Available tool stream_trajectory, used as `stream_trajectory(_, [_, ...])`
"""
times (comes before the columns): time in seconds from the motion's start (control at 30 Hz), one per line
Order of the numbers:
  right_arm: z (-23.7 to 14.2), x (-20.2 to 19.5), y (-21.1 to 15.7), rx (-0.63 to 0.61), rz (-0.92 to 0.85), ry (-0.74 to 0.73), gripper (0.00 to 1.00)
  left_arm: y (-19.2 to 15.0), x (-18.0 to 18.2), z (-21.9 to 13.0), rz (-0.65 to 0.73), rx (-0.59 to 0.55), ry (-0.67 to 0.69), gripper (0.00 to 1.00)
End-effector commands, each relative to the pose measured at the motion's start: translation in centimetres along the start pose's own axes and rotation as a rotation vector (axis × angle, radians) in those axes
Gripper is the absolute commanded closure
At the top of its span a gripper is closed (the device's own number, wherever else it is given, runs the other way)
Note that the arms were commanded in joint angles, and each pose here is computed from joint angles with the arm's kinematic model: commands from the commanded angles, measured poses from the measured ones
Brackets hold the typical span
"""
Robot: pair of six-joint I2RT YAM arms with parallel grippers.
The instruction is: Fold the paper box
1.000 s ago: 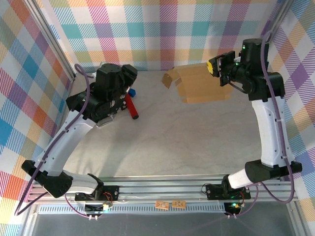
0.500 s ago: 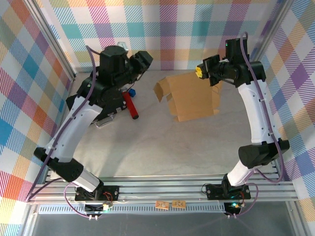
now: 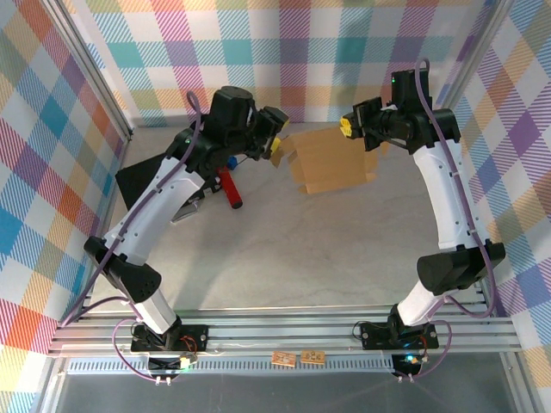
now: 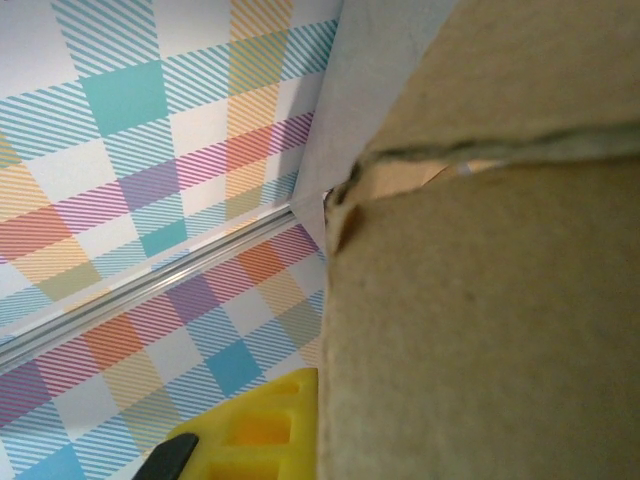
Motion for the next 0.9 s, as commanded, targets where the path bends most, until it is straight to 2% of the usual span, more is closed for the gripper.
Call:
stream_trajectory(0.0, [-0.8, 0.8, -0.4, 0.021, -0.007, 0.056, 1.00, -0.8, -0.3, 0.3, -0.035, 0.043, -0.031, 0.47])
stream_trajectory(0.57, [-0.5, 0.6, -0.6, 0.050, 0.000, 0.054, 1.00, -1.1, -0.2, 3.5, -0.052, 0.073, -0.043, 0.47])
stream_trajectory(0.87, [-0.1, 0.3, -0.9, 0.064, -0.004, 0.044, 1.00, -1.1, -1.6, 4.3, -0.064, 0.071, -0.107, 0.47])
Point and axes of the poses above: each hand's point on the last joint's axis, 136 mm out from that joint toward the fingers, its own z axis out along the fingers, its own x axis along the line the jaws close on, y = z × x, the point moved 7 cm from there along -z, back along the fingers, and after that the axes turned 5 degrees about z, right-handed, at the moved point
